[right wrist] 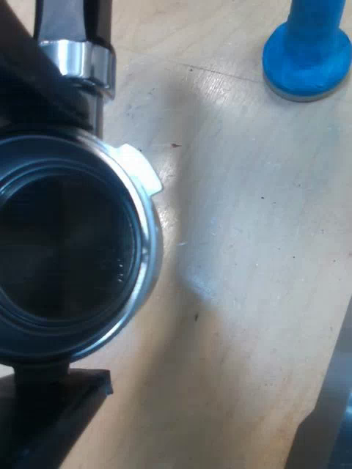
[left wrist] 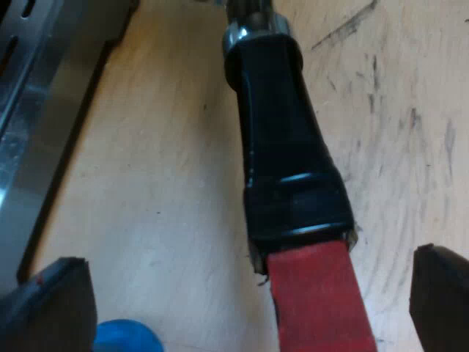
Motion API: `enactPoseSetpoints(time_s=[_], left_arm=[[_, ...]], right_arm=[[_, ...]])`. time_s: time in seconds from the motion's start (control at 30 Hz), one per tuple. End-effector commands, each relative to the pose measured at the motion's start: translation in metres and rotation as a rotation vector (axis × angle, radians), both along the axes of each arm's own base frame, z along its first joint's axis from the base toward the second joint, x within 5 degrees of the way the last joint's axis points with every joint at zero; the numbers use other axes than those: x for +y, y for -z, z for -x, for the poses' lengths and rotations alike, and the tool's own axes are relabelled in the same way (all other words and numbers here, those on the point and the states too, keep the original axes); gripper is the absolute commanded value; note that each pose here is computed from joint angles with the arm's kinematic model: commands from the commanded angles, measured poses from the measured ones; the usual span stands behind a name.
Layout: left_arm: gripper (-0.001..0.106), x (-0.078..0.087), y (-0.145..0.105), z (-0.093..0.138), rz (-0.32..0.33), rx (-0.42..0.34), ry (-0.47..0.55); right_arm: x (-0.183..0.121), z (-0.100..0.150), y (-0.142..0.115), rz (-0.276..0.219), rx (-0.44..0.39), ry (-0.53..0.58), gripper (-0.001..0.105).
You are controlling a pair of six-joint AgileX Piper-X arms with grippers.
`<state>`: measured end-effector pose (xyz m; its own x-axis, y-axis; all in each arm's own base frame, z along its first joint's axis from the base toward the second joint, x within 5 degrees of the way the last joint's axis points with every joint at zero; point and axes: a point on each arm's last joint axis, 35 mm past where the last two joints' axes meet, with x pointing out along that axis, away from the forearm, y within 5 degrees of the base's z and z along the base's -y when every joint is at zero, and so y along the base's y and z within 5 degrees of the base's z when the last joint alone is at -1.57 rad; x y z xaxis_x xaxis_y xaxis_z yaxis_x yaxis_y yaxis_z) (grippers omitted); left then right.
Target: Put the handle in the coffee machine
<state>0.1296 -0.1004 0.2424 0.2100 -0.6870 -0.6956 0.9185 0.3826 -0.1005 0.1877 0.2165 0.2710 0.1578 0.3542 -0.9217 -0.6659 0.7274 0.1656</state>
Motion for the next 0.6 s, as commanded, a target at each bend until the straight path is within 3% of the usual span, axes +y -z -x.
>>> enactPoseSetpoints(time_s=[0.03, 0.23, 0.4, 0.6], left_arm=[[0.087, 0.0, 0.007, 0.0, 0.015, 0.013, 0.01], [0.087, 0.001, 0.021, 0.003, 0.018, 0.021, 0.018], [0.087, -0.001, 0.019, 0.004, 0.084, 0.037, 0.075], [0.087, -0.003, 0.02, 0.002, 0.086, 0.035, 0.075]], right_arm=[[0.001, 0.0, -0.011, -0.049, -0.018, -0.009, 0.0], [0.001, 0.0, -0.011, -0.049, -0.018, -0.009, 0.0], [0.001, 0.0, -0.011, -0.049, -0.018, -0.009, 0.0], [0.001, 0.0, -0.011, -0.049, -0.018, -0.009, 0.0]])
